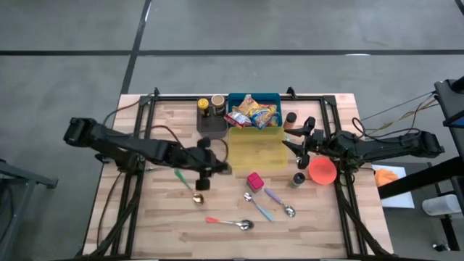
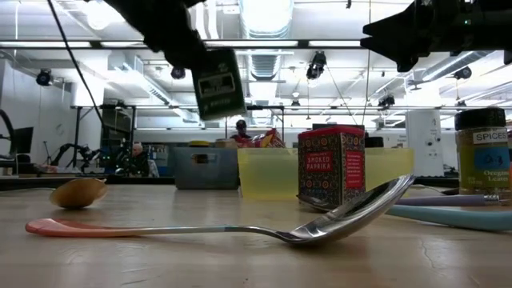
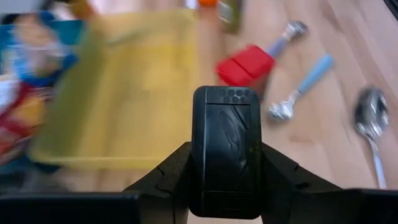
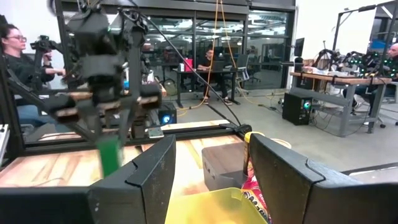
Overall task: Pick & Place Food Item
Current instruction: Put the black spice can into the black bin
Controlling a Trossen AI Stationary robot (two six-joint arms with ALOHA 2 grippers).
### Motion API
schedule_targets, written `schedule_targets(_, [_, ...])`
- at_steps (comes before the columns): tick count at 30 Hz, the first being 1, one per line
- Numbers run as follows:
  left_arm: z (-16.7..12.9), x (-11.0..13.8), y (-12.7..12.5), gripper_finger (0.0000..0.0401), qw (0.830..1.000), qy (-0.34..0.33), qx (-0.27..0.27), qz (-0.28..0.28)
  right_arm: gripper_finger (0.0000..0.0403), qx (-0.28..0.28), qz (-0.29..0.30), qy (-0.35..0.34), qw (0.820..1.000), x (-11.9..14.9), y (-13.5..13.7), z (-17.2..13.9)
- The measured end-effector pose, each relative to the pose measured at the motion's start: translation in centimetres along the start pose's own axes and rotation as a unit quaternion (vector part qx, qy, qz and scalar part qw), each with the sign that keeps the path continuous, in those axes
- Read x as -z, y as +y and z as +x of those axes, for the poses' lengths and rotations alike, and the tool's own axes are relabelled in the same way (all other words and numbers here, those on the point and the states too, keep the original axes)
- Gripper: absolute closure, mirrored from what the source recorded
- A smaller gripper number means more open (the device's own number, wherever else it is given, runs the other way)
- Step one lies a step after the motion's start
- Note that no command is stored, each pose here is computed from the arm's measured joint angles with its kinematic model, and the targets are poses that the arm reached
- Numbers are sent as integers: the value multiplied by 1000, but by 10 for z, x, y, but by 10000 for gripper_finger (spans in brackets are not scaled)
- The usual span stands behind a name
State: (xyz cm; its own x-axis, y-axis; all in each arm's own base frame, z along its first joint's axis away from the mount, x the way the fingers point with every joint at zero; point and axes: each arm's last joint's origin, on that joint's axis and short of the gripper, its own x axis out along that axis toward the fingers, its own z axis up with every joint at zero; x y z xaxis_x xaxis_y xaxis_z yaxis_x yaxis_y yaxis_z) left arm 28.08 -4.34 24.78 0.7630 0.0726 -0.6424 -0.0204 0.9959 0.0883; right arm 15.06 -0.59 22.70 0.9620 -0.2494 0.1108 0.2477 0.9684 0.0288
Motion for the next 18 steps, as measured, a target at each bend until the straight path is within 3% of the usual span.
schedule_targets(5, [-20, -6, 19, 268, 996, -30, -60, -53, 199, 0, 0, 0, 1000, 0, 0, 0])
schedule_targets(12, [-29, -3, 59, 268, 975, -27, -169, -143, 199, 0, 0, 0, 1000, 0, 0, 0])
schedule_targets(18, [-30, 9, 97, 269, 939, -6, -236, -251, 199, 0, 0, 0, 1000, 0, 0, 0])
